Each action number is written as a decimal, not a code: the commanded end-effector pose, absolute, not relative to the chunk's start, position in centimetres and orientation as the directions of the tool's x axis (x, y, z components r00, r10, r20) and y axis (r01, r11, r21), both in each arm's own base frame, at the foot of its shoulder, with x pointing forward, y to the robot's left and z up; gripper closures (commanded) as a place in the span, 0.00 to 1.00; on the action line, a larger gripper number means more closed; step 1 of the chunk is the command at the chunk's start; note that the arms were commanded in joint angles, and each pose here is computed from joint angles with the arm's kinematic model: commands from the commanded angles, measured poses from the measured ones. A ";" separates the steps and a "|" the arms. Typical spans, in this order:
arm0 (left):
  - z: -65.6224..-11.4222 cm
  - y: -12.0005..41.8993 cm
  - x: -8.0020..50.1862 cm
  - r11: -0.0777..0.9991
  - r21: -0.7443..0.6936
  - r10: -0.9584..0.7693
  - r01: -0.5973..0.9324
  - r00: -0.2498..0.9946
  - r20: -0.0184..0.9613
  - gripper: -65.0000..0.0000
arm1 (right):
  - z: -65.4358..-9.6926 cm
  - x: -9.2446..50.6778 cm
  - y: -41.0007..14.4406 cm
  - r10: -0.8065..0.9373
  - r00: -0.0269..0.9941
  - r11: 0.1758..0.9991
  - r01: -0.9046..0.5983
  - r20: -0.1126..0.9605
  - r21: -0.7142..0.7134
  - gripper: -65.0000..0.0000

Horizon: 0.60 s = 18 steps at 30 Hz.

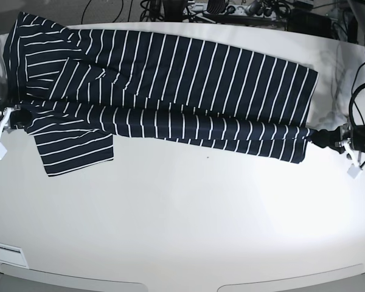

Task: Fold the T-shirt properly
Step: 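Open both grippers and withdraw them from the folded hem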

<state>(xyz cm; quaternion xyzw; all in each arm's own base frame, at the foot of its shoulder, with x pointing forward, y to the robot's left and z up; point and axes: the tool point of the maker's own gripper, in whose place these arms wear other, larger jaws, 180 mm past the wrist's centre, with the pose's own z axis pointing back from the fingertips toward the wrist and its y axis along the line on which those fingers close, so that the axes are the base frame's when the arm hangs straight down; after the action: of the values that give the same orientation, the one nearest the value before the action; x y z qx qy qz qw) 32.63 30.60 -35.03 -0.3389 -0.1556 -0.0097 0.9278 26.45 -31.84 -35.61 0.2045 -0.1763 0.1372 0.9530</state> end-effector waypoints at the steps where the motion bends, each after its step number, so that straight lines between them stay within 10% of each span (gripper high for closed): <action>1: -33.3 31.6 33.5 0.780 -0.611 0.093 0.139 0.939 0.332 1.00 | -34.3 27.1 -32.9 0.205 0.889 0.888 -0.345 0.411 0.304 1.00; 8: -33.3 31.6 33.5 0.779 -0.611 0.094 0.138 0.939 0.332 0.98 | -34.7 27.2 -32.1 0.198 0.888 0.881 -0.346 0.415 0.322 1.00; 12: -33.4 31.7 33.5 0.779 -0.619 0.125 0.098 0.944 0.307 0.45 | -34.6 27.3 -32.1 0.197 0.887 0.881 -0.347 0.418 0.322 0.78; 18: -32.0 32.1 34.7 0.780 -0.620 0.156 0.082 0.934 0.320 0.37 | -33.2 27.9 -31.9 0.171 0.874 0.867 -0.353 0.456 0.351 0.67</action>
<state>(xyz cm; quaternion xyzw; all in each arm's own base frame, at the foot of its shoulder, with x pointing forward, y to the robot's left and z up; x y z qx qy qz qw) 33.53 31.13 -34.15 -0.3343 -0.1538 0.0228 0.9296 26.80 -30.86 -35.06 0.2321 -0.1890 0.1316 0.9450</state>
